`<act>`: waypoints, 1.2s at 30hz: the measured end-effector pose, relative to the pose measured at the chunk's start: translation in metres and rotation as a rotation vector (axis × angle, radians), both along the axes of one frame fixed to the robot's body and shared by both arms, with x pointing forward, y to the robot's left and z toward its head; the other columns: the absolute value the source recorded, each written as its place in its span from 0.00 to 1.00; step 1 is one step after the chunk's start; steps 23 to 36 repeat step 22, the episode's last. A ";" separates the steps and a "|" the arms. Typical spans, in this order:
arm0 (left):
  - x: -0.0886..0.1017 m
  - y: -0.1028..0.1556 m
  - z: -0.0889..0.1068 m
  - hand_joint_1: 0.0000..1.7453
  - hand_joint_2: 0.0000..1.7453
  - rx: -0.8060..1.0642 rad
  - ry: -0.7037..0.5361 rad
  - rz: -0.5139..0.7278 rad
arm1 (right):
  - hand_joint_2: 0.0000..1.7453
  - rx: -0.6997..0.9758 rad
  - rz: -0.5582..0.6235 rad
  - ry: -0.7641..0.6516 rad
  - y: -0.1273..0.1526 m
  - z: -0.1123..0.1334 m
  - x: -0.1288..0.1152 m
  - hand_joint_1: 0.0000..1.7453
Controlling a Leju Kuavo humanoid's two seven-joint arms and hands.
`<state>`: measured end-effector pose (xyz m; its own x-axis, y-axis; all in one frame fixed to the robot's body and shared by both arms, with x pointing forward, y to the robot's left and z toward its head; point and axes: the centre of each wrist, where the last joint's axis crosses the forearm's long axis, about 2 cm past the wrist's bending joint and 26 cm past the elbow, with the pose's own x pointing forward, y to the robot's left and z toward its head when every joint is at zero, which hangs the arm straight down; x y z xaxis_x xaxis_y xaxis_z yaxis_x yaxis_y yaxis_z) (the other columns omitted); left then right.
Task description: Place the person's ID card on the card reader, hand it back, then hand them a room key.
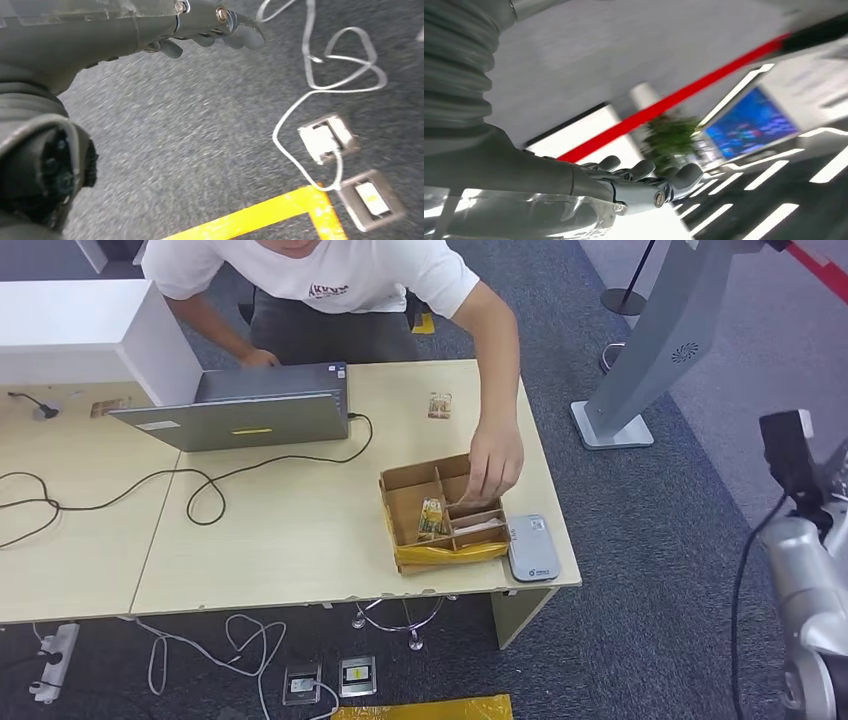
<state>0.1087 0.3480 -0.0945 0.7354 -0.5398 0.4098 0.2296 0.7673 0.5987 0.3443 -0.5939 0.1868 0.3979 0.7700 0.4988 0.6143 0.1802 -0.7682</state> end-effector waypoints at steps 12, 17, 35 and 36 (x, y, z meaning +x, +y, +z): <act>-0.002 -0.009 -0.002 0.00 0.00 -0.041 0.080 0.144 | 1.00 0.092 -0.386 0.439 -0.044 -0.130 -0.196 0.00; -0.001 -0.007 -0.001 0.00 0.00 -0.059 0.105 0.170 | 1.00 0.401 -0.649 0.544 -0.014 -0.172 -0.228 0.00; 0.001 0.004 0.000 0.00 0.00 -0.050 0.091 0.181 | 1.00 0.635 -0.715 0.601 0.020 -0.201 -0.240 0.00; 0.001 0.004 0.000 0.00 0.00 -0.050 0.091 0.181 | 1.00 0.635 -0.715 0.601 0.020 -0.201 -0.240 0.00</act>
